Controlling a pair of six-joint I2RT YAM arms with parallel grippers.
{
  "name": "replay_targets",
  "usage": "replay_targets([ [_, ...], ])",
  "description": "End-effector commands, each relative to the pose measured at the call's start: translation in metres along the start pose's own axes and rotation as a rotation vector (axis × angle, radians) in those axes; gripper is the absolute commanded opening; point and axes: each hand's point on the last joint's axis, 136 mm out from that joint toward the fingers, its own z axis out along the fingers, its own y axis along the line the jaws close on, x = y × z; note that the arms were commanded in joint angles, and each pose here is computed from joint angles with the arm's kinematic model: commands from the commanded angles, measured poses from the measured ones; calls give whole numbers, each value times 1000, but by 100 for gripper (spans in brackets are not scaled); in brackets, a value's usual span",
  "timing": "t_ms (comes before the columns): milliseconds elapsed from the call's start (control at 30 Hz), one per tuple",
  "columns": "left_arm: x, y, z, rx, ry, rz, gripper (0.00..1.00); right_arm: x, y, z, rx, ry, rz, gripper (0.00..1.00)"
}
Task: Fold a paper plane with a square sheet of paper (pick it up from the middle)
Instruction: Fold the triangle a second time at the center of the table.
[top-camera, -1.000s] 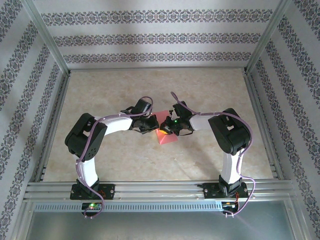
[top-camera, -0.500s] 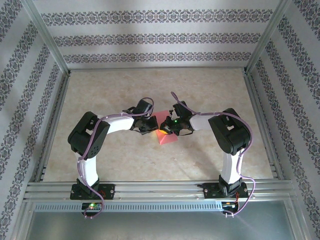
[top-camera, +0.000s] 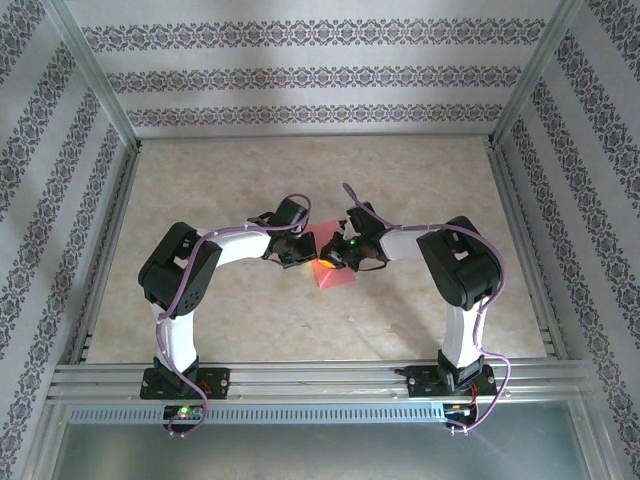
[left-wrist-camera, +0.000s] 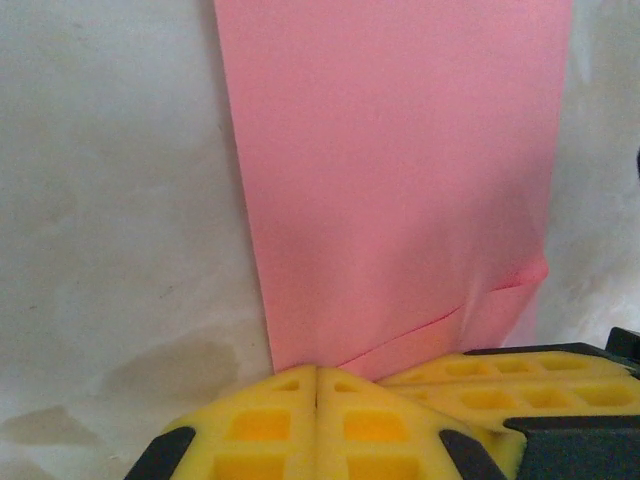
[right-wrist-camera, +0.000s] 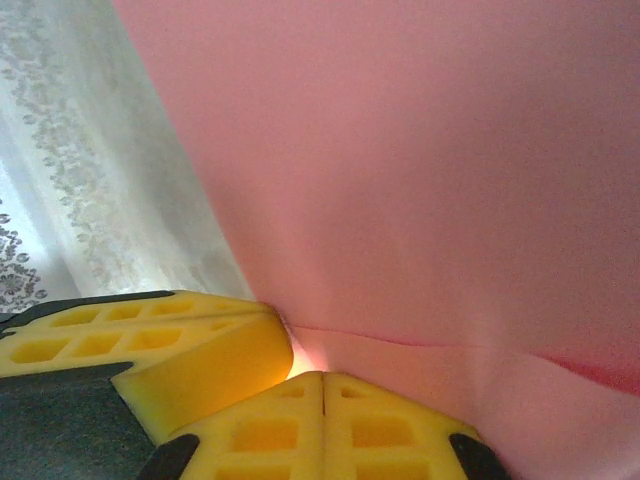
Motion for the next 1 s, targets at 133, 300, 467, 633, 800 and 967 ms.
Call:
replay_targets([
  [133, 24, 48, 9, -214, 93, 39, 0, 2, 2, -19, -29, -8, -70, 2],
  [300, 22, 45, 11, -212, 93, 52, 0, 8, -10, -14, -6, 14, -70, 2],
  [467, 21, 47, 10, -227, 96, 62, 0, 8, -28, -11, 53, 6, -45, 1],
  [633, 18, 44, 8, -232, 85, 74, 0, 6, -48, -7, 105, -7, 2, 1],
  [800, 4, 20, -4, -176, 58, 114, 0, 8, -67, -2, 162, -8, 60, 1],
  [967, -5, -25, -30, -22, -1, 125, 3, 9, -76, -3, 207, -22, 80, 1],
])
